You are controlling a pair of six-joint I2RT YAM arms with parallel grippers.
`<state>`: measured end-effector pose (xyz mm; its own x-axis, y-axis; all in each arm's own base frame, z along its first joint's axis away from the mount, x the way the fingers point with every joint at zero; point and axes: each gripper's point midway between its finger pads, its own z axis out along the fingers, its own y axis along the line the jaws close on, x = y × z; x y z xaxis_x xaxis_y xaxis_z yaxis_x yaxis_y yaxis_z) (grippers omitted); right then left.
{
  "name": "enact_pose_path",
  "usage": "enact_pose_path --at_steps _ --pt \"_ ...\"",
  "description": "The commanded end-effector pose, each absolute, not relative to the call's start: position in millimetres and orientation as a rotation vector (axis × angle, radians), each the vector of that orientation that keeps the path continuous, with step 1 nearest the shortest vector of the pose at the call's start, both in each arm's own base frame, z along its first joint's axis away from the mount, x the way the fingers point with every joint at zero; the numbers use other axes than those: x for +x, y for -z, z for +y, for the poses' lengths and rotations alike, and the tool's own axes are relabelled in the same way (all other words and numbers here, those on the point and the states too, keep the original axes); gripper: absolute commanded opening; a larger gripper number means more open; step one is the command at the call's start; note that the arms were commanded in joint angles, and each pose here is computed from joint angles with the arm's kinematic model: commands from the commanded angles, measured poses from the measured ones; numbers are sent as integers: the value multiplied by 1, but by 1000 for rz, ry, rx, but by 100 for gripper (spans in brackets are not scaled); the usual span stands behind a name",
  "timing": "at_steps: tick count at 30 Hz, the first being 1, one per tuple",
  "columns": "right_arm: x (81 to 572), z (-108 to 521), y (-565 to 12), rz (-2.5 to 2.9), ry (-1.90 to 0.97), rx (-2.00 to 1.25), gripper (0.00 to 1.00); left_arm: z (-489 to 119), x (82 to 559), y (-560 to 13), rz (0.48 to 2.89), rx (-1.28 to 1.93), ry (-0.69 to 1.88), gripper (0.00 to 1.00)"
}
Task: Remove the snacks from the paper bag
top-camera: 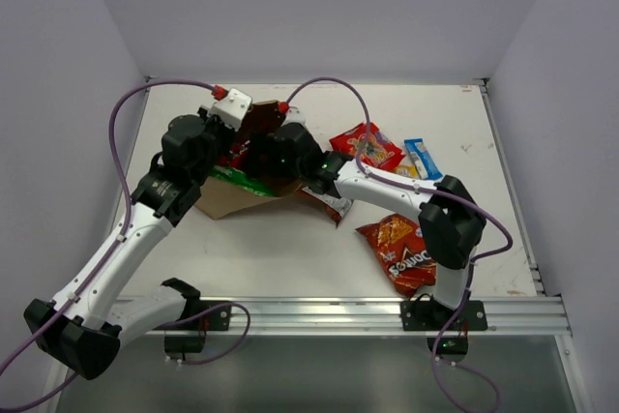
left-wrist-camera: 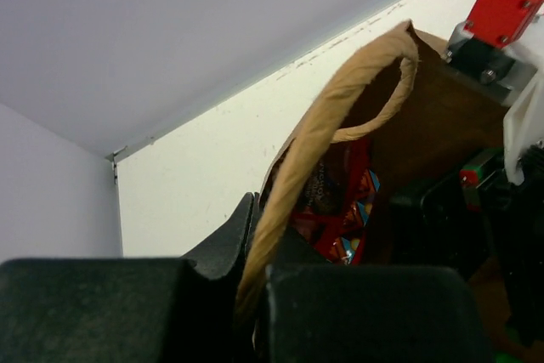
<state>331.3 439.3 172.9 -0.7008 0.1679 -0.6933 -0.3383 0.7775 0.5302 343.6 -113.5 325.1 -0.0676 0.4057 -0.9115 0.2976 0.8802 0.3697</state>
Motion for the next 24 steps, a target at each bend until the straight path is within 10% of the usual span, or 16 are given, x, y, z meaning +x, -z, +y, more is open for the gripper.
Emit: enact_pose_path --at_steps 1,24 --pt "349 426 -242 2015 -907 99 98 -113 345 -354 1574 432 -65 0" --pt "368 445 -221 2115 -893 325 90 -122 345 -354 1586 429 -27 0"
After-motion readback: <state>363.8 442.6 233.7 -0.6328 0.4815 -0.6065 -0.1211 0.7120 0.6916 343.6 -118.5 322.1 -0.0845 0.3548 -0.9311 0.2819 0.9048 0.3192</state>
